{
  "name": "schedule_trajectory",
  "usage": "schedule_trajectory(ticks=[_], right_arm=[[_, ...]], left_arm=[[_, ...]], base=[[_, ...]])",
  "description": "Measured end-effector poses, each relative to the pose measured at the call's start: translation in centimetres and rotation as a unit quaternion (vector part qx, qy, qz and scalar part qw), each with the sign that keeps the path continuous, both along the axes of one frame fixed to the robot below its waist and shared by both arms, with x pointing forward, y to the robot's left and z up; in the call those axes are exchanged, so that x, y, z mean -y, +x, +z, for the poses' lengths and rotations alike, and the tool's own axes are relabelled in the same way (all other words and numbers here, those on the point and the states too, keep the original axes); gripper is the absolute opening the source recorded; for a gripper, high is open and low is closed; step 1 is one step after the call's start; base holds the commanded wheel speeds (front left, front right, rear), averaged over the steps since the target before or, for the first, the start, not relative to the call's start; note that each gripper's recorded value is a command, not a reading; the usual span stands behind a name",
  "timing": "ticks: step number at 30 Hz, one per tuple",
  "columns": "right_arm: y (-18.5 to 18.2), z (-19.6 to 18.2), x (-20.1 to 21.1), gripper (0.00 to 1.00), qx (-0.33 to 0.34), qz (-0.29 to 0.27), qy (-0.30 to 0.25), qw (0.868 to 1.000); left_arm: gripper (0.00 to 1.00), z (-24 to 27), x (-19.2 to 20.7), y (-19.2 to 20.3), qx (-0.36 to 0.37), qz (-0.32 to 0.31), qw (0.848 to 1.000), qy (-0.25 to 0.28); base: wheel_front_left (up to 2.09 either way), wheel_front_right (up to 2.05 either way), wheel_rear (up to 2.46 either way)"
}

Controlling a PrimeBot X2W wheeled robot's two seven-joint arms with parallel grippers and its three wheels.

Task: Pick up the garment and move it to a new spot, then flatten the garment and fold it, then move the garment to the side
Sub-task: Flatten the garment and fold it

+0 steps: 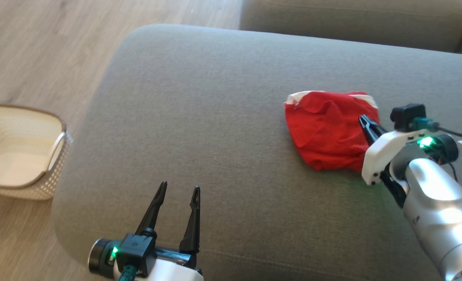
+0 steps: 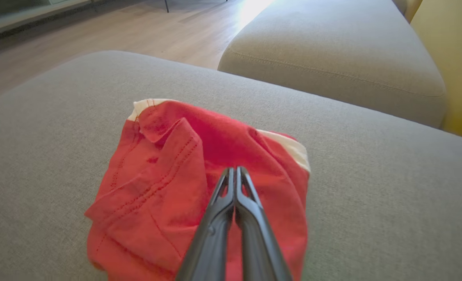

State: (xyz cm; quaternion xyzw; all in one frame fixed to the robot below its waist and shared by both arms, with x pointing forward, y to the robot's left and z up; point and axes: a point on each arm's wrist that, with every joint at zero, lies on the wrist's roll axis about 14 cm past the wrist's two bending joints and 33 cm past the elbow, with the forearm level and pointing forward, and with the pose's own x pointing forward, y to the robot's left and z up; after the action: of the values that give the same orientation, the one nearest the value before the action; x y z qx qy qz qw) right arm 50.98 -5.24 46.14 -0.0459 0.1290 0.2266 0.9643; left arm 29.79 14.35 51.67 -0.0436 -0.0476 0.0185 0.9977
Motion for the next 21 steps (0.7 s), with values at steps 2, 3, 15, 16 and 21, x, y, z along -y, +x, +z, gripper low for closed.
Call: schedule_trajectory(ticks=[2,3,15,16,21], right_arm=[[-0.1,-0.9,-0.6,0.00,-0.007,0.010,-0.014,1.000],[-0.2,-1.4,-0.8,0.00,-0.009,0.017,-0.023,1.000],[-2.6,-1.3,-7.2,0.00,-0.003,0.095,-0.008,0.995],[-3.3,-1.5,-7.8,0.00,-0.007,0.103,-0.001,0.995],[-4.5,-2.7,-5.7,0.00,-0.027,0.097,0.003,0.995]], left_arm=[[1.00,-0.2,-0.3,-0.1,-0.003,0.004,1.000,0.000],[1.00,-0.2,-0.4,-0.1,-0.005,0.007,1.000,0.001],[1.00,0.1,0.1,0.2,0.000,-0.001,1.000,0.002],[1.00,0.1,0.1,0.1,0.001,-0.001,1.000,0.002],[1.00,0.3,0.4,0.3,0.005,-0.005,1.000,0.002]], base=[[0.00,0.00,0.00],[0.00,0.00,0.00],[0.00,0.00,0.00],[0.00,0.00,0.00],[0.00,0.00,0.00]])
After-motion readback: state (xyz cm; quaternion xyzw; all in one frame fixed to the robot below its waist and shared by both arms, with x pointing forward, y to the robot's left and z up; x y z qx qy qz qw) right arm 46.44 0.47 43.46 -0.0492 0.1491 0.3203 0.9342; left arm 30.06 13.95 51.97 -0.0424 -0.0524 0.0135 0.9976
